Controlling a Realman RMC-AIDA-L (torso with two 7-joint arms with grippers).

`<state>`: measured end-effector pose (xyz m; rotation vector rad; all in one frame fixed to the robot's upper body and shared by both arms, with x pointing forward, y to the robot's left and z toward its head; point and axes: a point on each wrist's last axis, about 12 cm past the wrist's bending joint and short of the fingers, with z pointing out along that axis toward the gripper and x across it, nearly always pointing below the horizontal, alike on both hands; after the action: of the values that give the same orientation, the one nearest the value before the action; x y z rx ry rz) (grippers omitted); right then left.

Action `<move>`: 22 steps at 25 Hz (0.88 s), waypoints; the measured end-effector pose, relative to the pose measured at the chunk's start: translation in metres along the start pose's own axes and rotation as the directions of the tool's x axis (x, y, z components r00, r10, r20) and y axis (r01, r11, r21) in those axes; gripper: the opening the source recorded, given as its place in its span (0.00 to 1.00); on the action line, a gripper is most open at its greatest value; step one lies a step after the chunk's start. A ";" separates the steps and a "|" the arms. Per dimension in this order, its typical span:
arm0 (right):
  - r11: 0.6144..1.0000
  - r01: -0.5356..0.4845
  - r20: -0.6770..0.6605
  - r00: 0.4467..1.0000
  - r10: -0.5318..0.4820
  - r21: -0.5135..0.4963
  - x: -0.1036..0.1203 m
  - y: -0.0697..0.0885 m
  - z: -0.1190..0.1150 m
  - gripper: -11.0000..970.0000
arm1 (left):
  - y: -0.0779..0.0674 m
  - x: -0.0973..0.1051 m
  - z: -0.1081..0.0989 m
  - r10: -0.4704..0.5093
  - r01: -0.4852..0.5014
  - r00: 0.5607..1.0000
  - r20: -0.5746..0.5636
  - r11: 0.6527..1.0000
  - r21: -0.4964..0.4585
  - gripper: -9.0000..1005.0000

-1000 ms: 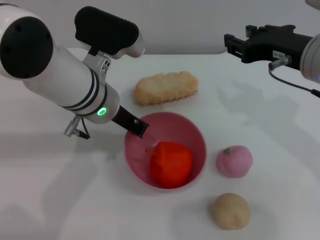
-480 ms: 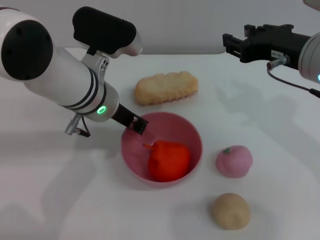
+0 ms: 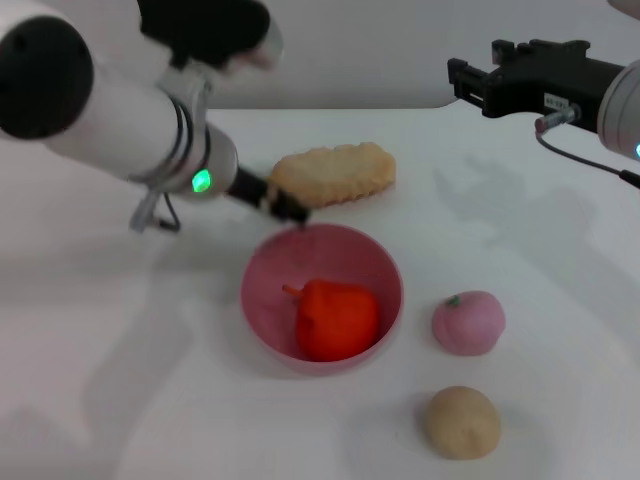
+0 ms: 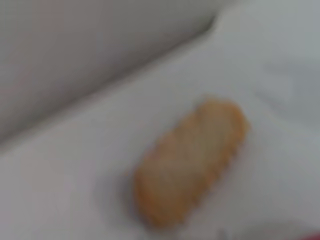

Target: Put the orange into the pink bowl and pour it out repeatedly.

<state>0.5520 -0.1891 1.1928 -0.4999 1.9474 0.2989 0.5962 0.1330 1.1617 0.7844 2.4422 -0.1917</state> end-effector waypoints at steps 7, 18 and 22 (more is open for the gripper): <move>0.997 -0.006 0.114 0.993 -0.003 0.077 -0.001 -0.014 -0.003 0.52 | 0.030 -0.029 -0.044 0.032 0.024 0.950 0.309 0.984 -0.176 0.73; 0.952 0.034 0.256 0.960 -0.117 0.304 0.043 -0.048 0.003 0.52 | 0.072 0.040 -0.052 0.135 0.195 0.649 0.749 0.921 -0.336 0.79; 0.940 -0.002 0.290 0.951 -0.103 0.341 0.053 -0.055 0.004 0.52 | 0.080 0.059 -0.038 0.096 0.232 0.670 0.736 0.915 -0.330 0.79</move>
<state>0.5622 -0.2467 1.1434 -0.2593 1.6357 0.0021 0.5849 0.2389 1.1640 0.3156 1.6281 -0.0184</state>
